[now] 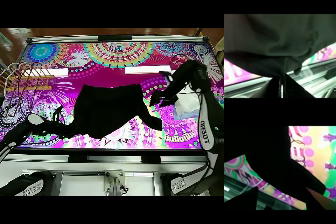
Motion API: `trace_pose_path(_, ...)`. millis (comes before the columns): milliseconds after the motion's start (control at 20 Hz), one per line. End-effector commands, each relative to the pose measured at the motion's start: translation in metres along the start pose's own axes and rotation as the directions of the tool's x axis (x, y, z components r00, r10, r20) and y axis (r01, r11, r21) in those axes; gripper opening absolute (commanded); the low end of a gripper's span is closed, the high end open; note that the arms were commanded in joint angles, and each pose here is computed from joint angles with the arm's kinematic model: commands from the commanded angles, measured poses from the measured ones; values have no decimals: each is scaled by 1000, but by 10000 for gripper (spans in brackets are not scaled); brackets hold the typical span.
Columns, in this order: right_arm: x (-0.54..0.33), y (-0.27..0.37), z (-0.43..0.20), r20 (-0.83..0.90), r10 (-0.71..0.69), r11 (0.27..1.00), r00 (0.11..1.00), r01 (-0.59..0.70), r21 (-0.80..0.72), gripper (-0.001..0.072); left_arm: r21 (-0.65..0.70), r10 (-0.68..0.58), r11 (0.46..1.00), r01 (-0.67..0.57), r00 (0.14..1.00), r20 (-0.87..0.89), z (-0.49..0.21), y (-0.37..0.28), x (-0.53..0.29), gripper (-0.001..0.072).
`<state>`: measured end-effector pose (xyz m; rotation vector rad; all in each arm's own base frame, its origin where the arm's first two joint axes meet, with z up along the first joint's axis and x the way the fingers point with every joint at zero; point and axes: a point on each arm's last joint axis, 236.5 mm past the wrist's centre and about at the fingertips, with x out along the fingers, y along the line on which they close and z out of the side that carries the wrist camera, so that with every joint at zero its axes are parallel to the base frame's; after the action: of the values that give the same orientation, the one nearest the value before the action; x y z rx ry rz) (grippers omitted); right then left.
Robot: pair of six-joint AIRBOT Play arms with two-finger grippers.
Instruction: Fold the shirts.
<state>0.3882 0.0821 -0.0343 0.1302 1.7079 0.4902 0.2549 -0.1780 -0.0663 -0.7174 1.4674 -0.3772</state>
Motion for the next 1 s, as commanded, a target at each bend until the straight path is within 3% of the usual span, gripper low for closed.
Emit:
trace_pose_path(0, 45, 15, -9, -153, 12, 996, 988, -25, -80, 674, 31, -18, 999, 17, 999, 27, 4, -11, -9, 33)
trace_pose_path(200, 81, 14, -16, -256, -22, 994, 966, -6, -105, 671, 62, -34, 998, 31, 998, 56, 7, -21, -18, 33)
trace_pose_path(250, 86, 8, -18, -273, -49, 995, 961, 22, -101, 607, 72, -39, 997, 34, 997, 65, 8, -24, -21, 33)
trace_pose_path(300, 88, 6, -19, -283, -58, 994, 957, 30, -100, 388, 82, -45, 996, 38, 996, 76, 11, -28, -24, 33)
trace_pose_path(350, 88, 7, -18, -281, -59, 994, 958, 31, -102, 81, 99, -50, 994, 41, 995, 87, 14, -32, -28, 33)
trace_pose_path(450, 80, 11, -15, -251, -56, 994, 966, 30, -107, 65, 141, -48, 989, 32, 992, 116, 25, -40, -37, 32)
trace_pose_path(600, 32, 37, 5, -68, -20, 987, 997, 9, -159, 64, 248, -34, 969, -10, 985, 172, 47, -62, -63, 31)
trace_pose_path(750, -60, 71, 13, 182, -15, 973, 983, 56, -223, 64, 413, -16, 905, -100, 963, 269, 70, -103, -119, 31)
trace_pose_path(850, -139, 95, 9, 397, -28, 955, 917, 142, -260, 64, 514, -46, 836, -191, 910, 413, 87, -145, -181, 31)
trace_pose_path(950, -226, 124, -3, 641, -24, 931, 767, 252, -266, 64, 582, -140, 766, -272, 813, 565, 91, -198, -256, 32)
